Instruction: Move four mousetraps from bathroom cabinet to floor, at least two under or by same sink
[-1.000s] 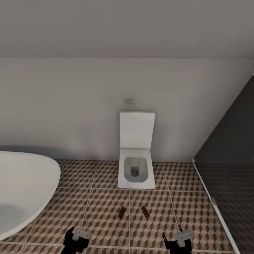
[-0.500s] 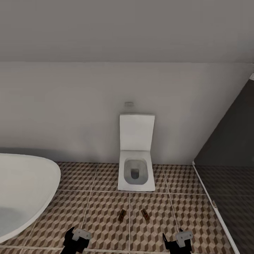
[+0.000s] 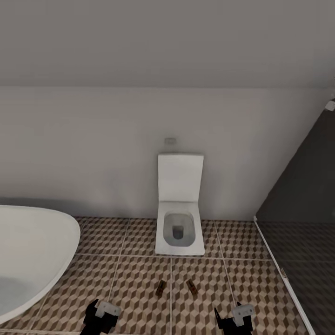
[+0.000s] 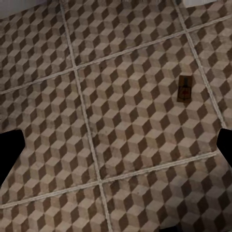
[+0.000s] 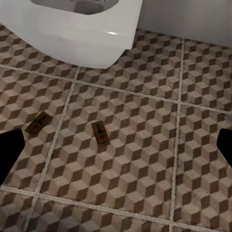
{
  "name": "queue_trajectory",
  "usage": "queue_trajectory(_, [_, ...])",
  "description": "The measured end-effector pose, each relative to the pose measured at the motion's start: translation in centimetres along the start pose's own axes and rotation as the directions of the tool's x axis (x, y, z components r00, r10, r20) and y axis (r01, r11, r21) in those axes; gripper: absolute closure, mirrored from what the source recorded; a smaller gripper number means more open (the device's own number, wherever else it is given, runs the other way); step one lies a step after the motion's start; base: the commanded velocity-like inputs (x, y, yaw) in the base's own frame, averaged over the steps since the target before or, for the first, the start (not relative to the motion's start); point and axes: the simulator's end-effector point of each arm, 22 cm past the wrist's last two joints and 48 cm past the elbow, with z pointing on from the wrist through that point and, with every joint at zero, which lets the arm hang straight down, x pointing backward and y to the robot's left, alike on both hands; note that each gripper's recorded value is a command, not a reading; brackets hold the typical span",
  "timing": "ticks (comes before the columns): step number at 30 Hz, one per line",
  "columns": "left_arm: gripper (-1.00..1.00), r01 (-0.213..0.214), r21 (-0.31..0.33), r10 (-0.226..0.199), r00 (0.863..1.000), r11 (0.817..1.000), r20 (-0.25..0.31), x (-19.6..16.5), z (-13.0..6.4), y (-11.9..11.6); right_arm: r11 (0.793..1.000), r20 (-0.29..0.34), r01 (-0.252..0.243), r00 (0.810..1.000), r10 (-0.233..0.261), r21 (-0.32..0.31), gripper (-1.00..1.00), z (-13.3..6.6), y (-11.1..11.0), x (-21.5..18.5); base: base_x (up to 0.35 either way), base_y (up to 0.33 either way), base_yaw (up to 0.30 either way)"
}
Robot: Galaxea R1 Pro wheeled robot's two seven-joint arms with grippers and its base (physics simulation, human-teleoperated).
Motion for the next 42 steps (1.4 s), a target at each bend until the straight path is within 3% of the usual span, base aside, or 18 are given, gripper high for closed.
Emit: queue_trajectory(42, [-1.0, 0.0, -0.021, 0.002, 0.998, 1.0, 0.064, -3.2, -0.6, 1.0, 1.0, 0.066, 0.005, 0.998, -0.005, 0.011, -1.0, -0.1, -0.5, -3.2, 0.0, 0.0, 0.0])
